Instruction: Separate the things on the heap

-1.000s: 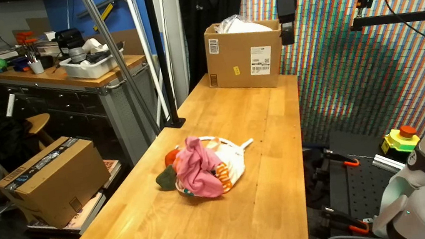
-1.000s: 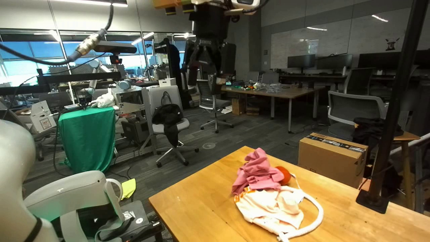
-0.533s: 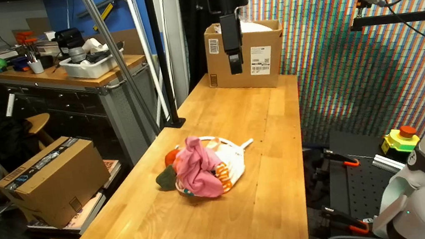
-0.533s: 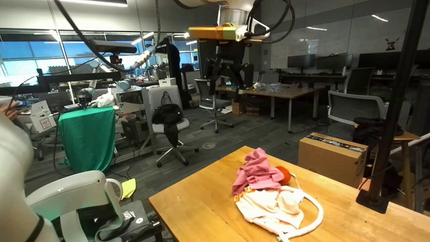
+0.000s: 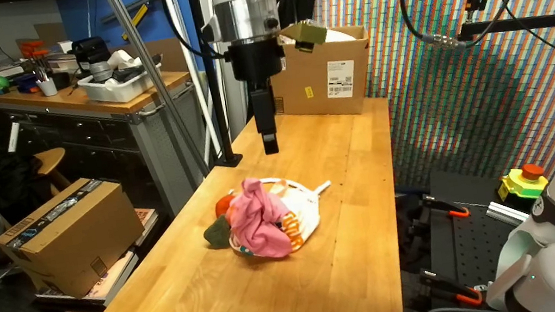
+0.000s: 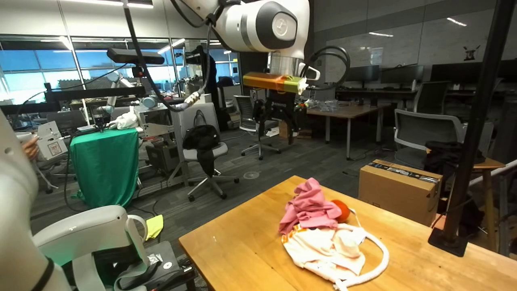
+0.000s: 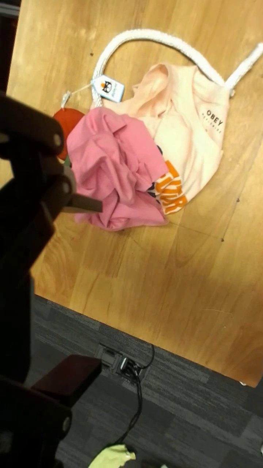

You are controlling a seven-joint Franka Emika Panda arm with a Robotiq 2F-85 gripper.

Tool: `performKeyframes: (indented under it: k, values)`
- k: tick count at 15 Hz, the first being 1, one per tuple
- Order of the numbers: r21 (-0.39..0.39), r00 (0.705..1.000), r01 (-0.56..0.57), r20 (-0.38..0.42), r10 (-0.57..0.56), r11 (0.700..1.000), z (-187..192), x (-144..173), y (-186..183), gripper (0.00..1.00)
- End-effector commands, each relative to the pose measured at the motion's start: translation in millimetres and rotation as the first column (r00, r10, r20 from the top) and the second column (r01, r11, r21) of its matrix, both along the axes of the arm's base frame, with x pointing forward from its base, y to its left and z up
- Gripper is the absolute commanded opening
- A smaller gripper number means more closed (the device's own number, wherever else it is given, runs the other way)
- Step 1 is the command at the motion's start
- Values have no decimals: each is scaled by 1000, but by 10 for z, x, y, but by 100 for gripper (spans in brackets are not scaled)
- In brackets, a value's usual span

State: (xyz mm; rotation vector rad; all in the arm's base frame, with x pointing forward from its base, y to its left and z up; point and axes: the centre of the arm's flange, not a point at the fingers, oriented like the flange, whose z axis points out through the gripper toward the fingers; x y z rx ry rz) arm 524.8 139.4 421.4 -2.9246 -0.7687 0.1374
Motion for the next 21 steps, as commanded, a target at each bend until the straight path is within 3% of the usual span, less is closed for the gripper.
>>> performKeyframes:
  k: [1, 10, 16, 21]
  values:
    - [7, 997, -59, 43, 58, 998, -328, 241, 201, 100]
    - [-154, 976, 19, 216, 14, 988, -1245, 580, 207, 100]
    - [-239, 975, 68, 221, -14, 969, -1647, 604, 95, 100]
    - [-229, 973, 100, 224, -48, 968, -1790, 615, 89, 100]
